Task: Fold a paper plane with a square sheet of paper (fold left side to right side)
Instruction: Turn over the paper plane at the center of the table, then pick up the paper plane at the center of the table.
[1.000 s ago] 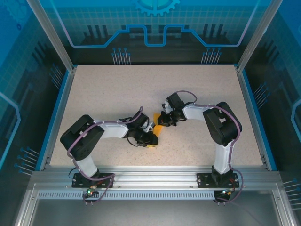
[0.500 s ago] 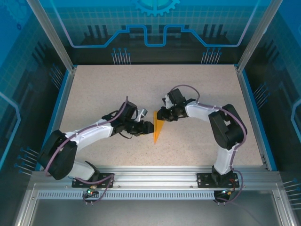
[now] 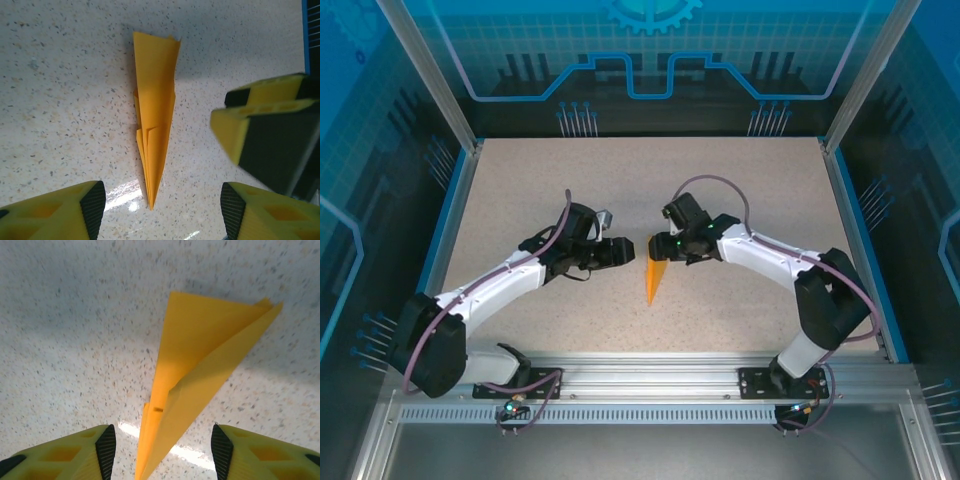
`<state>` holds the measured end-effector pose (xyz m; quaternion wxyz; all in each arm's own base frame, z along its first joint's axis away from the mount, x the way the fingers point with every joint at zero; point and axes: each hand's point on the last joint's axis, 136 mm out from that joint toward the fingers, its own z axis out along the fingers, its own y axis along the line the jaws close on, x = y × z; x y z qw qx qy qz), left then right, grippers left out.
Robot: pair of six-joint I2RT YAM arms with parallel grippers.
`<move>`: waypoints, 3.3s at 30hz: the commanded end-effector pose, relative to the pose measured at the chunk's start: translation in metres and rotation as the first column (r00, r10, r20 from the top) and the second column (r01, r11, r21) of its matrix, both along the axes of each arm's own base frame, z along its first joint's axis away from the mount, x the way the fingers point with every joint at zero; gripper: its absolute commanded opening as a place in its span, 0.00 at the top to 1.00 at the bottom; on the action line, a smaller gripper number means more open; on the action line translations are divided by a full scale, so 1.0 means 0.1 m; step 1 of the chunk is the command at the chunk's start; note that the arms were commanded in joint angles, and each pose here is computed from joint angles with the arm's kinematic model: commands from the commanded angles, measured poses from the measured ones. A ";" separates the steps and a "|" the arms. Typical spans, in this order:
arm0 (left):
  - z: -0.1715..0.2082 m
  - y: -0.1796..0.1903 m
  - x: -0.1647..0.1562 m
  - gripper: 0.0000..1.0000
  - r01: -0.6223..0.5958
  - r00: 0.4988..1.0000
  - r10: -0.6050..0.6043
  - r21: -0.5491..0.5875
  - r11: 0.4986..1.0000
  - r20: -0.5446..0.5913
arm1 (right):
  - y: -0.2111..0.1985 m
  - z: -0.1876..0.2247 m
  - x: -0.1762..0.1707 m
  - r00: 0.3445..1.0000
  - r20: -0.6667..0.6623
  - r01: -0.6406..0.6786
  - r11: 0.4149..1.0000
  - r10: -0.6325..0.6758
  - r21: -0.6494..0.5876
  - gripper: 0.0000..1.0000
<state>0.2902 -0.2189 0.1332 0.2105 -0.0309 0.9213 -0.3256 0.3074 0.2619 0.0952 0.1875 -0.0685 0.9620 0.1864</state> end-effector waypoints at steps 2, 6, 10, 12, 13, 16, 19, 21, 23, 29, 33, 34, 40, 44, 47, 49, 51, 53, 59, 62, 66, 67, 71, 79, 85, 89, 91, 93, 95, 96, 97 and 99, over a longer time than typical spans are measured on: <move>0.10 0.10 0.05 0.33 -0.021 0.999 0.020 0.034 0.999 0.039 | 0.00 -0.27 -0.09 0.997 -0.070 0.028 0.994 -0.036 -0.106 0.44; 0.08 0.13 0.03 0.33 -0.031 0.999 0.029 0.044 0.999 0.037 | 0.03 -0.42 -0.10 0.995 -0.093 0.028 0.988 -0.042 -0.155 0.49; 0.10 0.14 0.01 0.33 -0.031 0.999 0.029 0.048 0.998 0.039 | 0.10 -0.47 -0.13 0.993 -0.116 0.009 0.990 -0.025 -0.143 0.71; 0.11 0.15 0.02 0.32 -0.032 0.999 0.030 0.050 0.998 0.043 | 0.15 -0.37 -0.13 0.996 -0.092 -0.010 0.992 -0.002 -0.126 0.83; 0.10 0.15 0.02 0.33 -0.033 0.999 0.031 0.054 0.998 0.042 | 0.17 -0.29 -0.12 0.997 -0.077 -0.020 0.993 0.011 -0.115 0.90; 0.13 0.17 0.02 0.32 -0.040 0.998 0.037 0.061 0.997 0.050 | 0.27 -0.07 -0.16 0.997 -0.049 -0.061 0.996 0.059 -0.058 1.00; 0.24 0.22 0.04 0.32 -0.052 0.996 0.047 0.068 0.996 0.073 | 0.36 0.13 -0.24 0.995 -0.030 -0.093 0.995 0.094 0.033 1.00; 0.32 0.27 0.03 0.31 -0.066 0.994 0.058 0.080 0.995 0.096 | 0.41 0.22 -0.30 0.993 -0.023 -0.114 0.989 0.117 0.097 1.00; 0.40 0.33 0.03 0.30 -0.087 0.989 0.076 0.088 0.992 0.123 | 0.44 0.26 -0.36 0.991 -0.025 -0.124 0.980 0.129 0.154 1.00; 0.53 0.47 0.03 0.25 -0.137 0.978 0.120 0.090 0.986 0.170 | 0.37 0.02 -0.42 0.993 -0.068 -0.077 0.961 0.099 0.267 1.00; 0.48 0.47 0.02 0.25 -0.137 0.980 0.122 0.088 0.987 0.157 | 0.16 -0.43 -0.45 0.988 -0.144 -0.002 0.954 0.048 0.299 1.00; 0.47 0.46 0.01 0.24 -0.134 0.981 0.120 0.085 0.987 0.152 | 0.13 -0.50 -0.45 0.987 -0.157 0.009 0.953 0.041 0.301 1.00; 0.43 0.46 -0.01 0.24 -0.137 0.983 0.125 0.080 0.987 0.136 | -0.08 -0.59 -0.47 0.988 -0.156 0.034 0.968 0.005 0.247 1.00; 0.43 0.47 -0.01 0.24 -0.139 0.983 0.128 0.079 0.987 0.133 | -0.21 -0.59 -0.47 0.990 -0.142 0.037 0.980 -0.009 0.195 0.97; 0.42 0.46 -0.01 0.23 -0.137 0.983 0.126 0.078 0.987 0.132 | -0.29 -0.60 -0.47 0.990 -0.140 0.040 0.987 -0.018 0.156 0.90; 0.42 0.46 -0.01 0.23 -0.136 0.984 0.125 0.078 0.988 0.130 | -0.29 -0.58 -0.46 0.991 -0.136 0.035 0.988 -0.014 0.150 0.84; 0.42 0.45 -0.01 0.23 -0.131 0.984 0.120 0.079 0.988 0.131 | -0.31 -0.53 -0.45 0.992 -0.128 0.029 0.991 -0.012 0.131 0.76; 0.43 0.45 0.00 0.23 -0.130 0.984 0.119 0.080 0.988 0.135 | -0.39 -0.49 -0.44 0.993 -0.112 0.031 0.996 -0.022 0.079 0.68; 0.49 0.46 0.00 0.19 -0.126 0.980 0.111 0.081 0.989 0.163 | -0.47 -0.16 -0.50 0.999 -0.034 -0.039 0.998 0.037 -0.054 0.57; 0.52 0.46 0.01 0.15 -0.127 0.978 0.113 0.073 0.989 0.176 | -0.33 -0.05 -0.58 0.995 -0.034 -0.091 0.994 0.089 -0.056 0.53; 0.52 0.48 0.00 0.14 -0.132 0.976 0.118 0.069 0.989 0.183 | -0.15 -0.16 -0.73 0.987 -0.086 -0.144 0.988 0.139 -0.051 0.48; 0.51 0.48 -0.01 0.14 -0.131 0.977 0.116 0.071 0.989 0.180 | -0.11 -0.20 -0.75 0.983 -0.100 -0.157 0.986 0.151 -0.055 0.47; 0.49 0.50 -0.03 0.13 -0.132 0.978 0.116 0.081 0.988 0.174 | -0.03 -0.33 -0.79 0.974 -0.144 -0.186 0.979 0.174 -0.078 0.45; 0.49 0.53 -0.05 0.13 -0.139 0.976 0.122 0.086 0.987 0.178 | 0.06 -0.50 -0.79 0.965 -0.186 -0.202 0.975 0.182 -0.095 0.55; 0.49 0.54 -0.05 0.12 -0.140 0.976 0.122 0.095 0.986 0.178 | 0.11 -0.59 -0.78 0.960 -0.207 -0.212 0.972 0.188 -0.101 0.73; 0.50 0.56 -0.06 0.12 -0.141 0.976 0.122 0.101 0.985 0.182 | 0.10 -0.51 -0.72 0.966 -0.192 -0.195 0.974 0.171 -0.115 0.94; 0.51 0.57 -0.06 0.11 -0.139 0.975 0.118 0.105 0.985 0.188 | 0.07 -0.41 -0.66 0.972 -0.181 -0.176 0.977 0.153 -0.117 1.00; 0.53 0.56 -0.07 0.11 -0.132 0.975 0.109 0.108 0.985 0.193 | 0.03 -0.31 -0.56 0.976 -0.177 -0.146 0.981 0.123 -0.125 1.00; 0.53 0.57 -0.07 0.10 -0.126 0.975 0.102 0.114 0.985 0.196 | -0.04 -0.23 -0.45 0.980 -0.178 -0.117 0.983 0.091 -0.141 1.00; 0.54 0.57 -0.07 0.10 -0.123 0.975 0.098 0.116 0.986 0.200 | -0.07 -0.18 -0.38 0.982 -0.176 -0.099 0.983 0.071 -0.154 1.00; 0.54 0.57 -0.07 0.09 -0.121 0.975 0.095 0.120 0.985 0.200 | -0.12 -0.14 -0.29 0.984 -0.172 -0.078 0.982 0.048 -0.173 1.00; 0.54 0.57 -0.07 0.08 -0.118 0.975 0.092 0.123 0.985 0.201 | -0.21 -0.07 -0.10 0.986 -0.166 -0.045 0.976 0.009 -0.213 1.00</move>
